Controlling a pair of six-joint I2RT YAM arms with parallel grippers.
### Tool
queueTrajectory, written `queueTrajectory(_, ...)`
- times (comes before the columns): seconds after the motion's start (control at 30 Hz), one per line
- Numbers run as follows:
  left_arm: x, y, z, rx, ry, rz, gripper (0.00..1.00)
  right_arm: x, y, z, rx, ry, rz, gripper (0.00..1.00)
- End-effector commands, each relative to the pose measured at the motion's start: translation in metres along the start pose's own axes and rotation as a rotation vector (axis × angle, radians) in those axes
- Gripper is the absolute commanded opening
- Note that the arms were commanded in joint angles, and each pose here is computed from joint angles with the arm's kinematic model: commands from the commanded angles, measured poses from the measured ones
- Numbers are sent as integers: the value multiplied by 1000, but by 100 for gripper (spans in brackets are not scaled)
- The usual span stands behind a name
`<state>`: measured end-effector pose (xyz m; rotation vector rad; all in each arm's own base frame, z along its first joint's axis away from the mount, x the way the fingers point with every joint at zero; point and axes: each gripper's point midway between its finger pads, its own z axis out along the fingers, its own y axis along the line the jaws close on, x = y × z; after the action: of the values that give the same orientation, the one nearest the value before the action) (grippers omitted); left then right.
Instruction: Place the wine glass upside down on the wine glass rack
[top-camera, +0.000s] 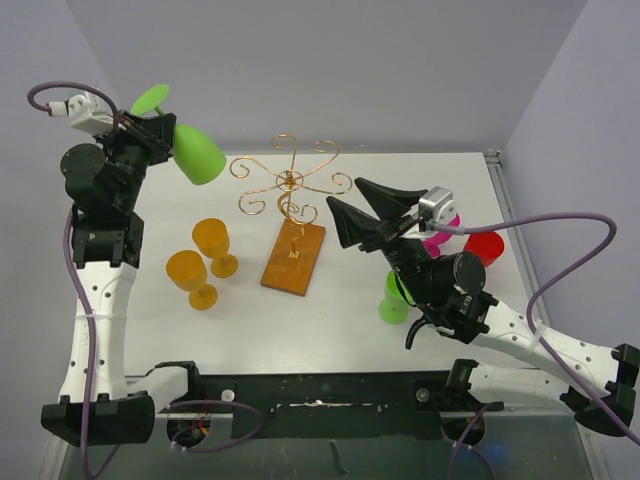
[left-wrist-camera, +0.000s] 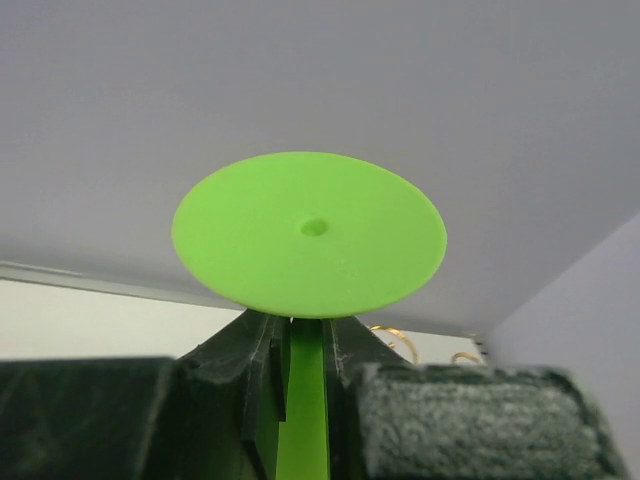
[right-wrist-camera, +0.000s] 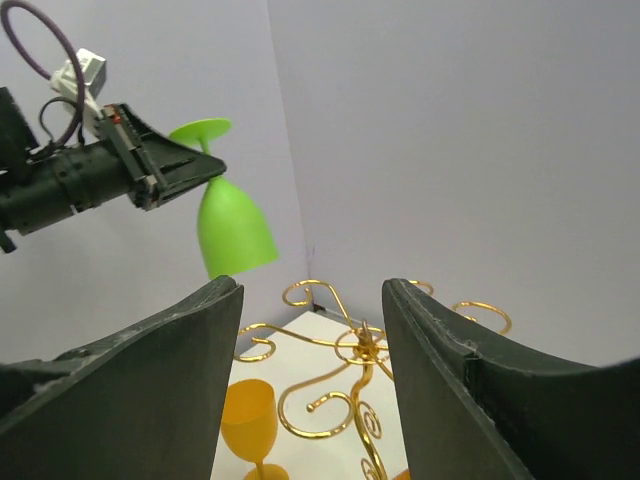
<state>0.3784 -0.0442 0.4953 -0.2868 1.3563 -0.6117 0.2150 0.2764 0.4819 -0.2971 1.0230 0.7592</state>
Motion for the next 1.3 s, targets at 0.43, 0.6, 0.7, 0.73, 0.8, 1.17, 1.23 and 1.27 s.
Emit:
queueTrajectory(0.43,90,9,-72,298,12,398,0,15,-26,-20,106,55,22,59)
queueTrajectory(0.6,104,-7,-77,439,25,415,0,16,-25,-19,101,56,27,59)
queueTrajectory(0.7,109,-11,-80,481,29,421,0,16,-24,-19,97,55,27,58)
queueTrajectory(0.73,110,-12,-80,490,26,421,0,16,-24,-19,96,54,28,58)
queueTrajectory(0.8,115,-13,-81,518,35,422,0,16,-24,-19,95,54,28,58)
queueTrajectory(1.17,136,-12,-76,591,105,439,0,17,-24,-21,92,45,32,58)
queueTrajectory(1.23,144,-14,-73,629,143,419,0,16,-23,-21,89,42,33,58)
queueTrajectory(1.27,145,-17,-73,654,154,409,0,16,-23,-22,88,39,34,58)
